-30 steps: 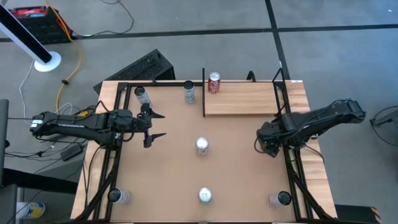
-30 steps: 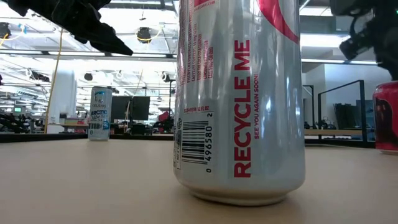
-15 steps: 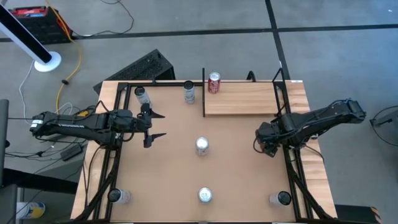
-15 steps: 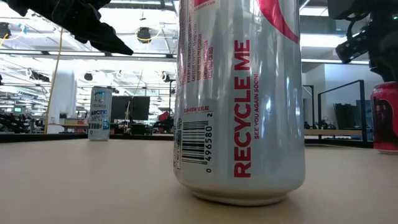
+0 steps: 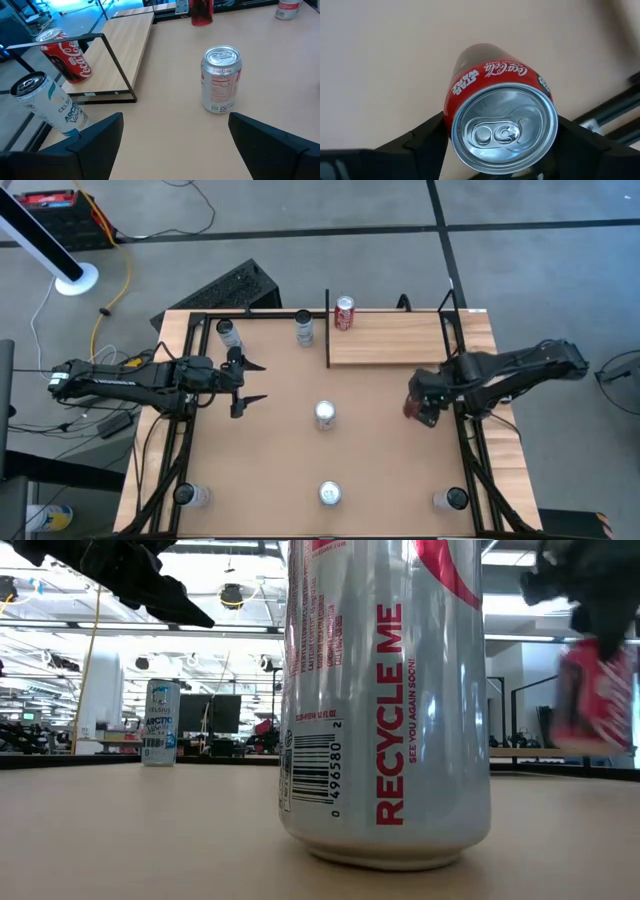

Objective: Place canned beverage on shelf
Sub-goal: Put the red soda can on the shelf

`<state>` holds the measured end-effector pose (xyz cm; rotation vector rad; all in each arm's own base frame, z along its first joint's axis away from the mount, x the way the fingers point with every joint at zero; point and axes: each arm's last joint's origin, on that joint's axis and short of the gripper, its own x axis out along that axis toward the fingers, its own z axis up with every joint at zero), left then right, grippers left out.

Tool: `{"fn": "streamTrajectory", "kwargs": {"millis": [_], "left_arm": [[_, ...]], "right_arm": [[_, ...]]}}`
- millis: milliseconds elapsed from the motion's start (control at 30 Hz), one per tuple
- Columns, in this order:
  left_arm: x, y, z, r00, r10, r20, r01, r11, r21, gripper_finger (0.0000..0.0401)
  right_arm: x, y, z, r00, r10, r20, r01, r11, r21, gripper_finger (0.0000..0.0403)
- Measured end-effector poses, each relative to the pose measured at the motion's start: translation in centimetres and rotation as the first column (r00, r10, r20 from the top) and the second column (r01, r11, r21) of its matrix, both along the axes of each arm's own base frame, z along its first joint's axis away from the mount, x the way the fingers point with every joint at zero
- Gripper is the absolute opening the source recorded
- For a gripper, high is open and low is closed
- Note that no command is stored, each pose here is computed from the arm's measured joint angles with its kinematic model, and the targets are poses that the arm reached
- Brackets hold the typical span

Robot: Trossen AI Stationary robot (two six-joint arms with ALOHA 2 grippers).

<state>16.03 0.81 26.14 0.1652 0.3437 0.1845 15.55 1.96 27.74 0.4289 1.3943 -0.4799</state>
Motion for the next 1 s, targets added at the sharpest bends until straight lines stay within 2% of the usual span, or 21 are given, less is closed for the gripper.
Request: {"fn": "streamTrajectory", "kwargs": {"millis": [233, 367, 433, 567, 700, 1000], "left_arm": [[0.0, 0.0, 0.0, 1.000, -0.001, 0.000, 0.001, 1.000, 0.001, 0.0347], [0.0, 0.0, 0.0, 1.000, 0.002, 0.001, -0.002, 1.000, -0.010, 0.0347], [0.0, 0.0, 0.0, 1.000, 0.004, 0.002, -0.004, 1.000, -0.019, 0.0347], [0.0, 0.0, 0.0, 1.000, 0.006, 0.004, -0.006, 0.999, -0.039, 0.0347], [-0.1, 0.0, -0.2, 1.000, 0.007, -0.014, -0.008, 0.999, -0.041, 0.0347], [-0.2, 0.0, -0.5, 0.999, 0.000, -0.052, -0.001, 1.000, -0.023, 0.0347]], "right_arm": [[4.0, -3.9, 4.3, 0.993, 0.062, 0.098, -0.048, 0.990, -0.134, 0.0314], [8.2, -7.8, 5.7, 0.981, 0.163, 0.109, -0.140, 0.971, -0.193, 0.0314], [10.3, -10.4, 6.0, 0.978, 0.178, 0.106, -0.154, 0.967, -0.203, 0.0314], [13.5, -15.8, 5.3, 0.987, 0.121, 0.106, -0.108, 0.987, -0.119, 0.0314], [15.5, -19.5, 4.0, 0.998, 0.050, 0.031, -0.048, 0.997, -0.063, 0.0317], [17.7, -21.4, 2.8, 0.998, 0.037, -0.049, -0.037, 0.999, -0.001, 0.0324]]}}
